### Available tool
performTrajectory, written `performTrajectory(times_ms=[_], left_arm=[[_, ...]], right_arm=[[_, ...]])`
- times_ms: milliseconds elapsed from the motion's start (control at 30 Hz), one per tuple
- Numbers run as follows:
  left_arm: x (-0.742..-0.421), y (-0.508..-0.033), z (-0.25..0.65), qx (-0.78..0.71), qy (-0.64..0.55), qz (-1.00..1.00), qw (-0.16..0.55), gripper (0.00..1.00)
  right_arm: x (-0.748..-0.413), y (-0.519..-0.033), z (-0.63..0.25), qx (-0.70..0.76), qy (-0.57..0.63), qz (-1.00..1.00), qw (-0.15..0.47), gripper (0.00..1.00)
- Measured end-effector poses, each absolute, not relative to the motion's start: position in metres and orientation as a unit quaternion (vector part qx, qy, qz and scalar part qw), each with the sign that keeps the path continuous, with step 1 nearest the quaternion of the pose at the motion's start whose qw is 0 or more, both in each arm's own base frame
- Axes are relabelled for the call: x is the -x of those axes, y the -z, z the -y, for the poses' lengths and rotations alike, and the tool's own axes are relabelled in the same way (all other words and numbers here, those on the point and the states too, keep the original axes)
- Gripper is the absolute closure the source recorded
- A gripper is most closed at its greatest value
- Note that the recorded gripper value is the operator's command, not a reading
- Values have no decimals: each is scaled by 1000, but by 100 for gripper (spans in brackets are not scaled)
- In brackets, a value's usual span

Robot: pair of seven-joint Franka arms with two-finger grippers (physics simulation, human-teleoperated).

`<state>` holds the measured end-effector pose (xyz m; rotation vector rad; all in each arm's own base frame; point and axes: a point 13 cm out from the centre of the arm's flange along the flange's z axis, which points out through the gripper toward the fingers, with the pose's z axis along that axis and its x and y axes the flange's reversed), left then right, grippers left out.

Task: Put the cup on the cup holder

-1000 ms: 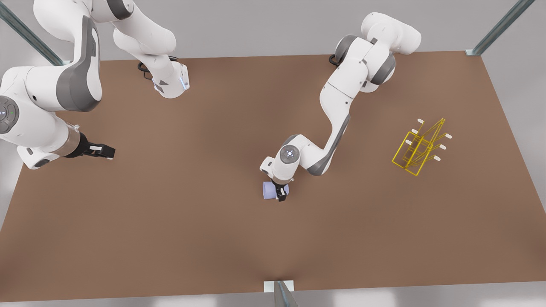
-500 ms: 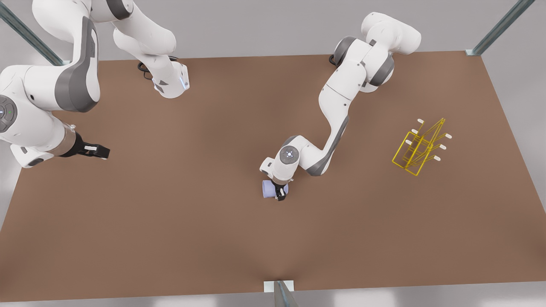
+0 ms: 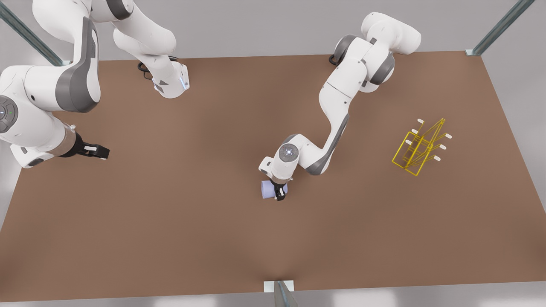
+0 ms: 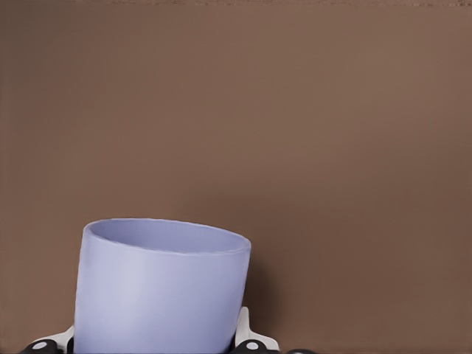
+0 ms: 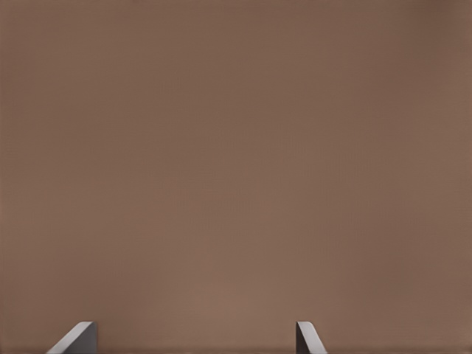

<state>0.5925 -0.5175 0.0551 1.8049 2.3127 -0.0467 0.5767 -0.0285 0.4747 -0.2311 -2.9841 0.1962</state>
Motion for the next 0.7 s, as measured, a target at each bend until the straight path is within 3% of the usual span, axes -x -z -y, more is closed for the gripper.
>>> performTrajectory(times_ms=[300,467,700], left_arm=[[-622,-105,481,-598,-38,-794,99,34],[-615,-119,462,-598,-86,-795,60,38],[-627,-179,375,-592,-297,-749,-32,38]], right_arm=[[-577,-475,30,77,-71,992,70,0],[-577,-475,31,77,-73,992,70,0],[-578,-473,29,75,-74,992,71,0]])
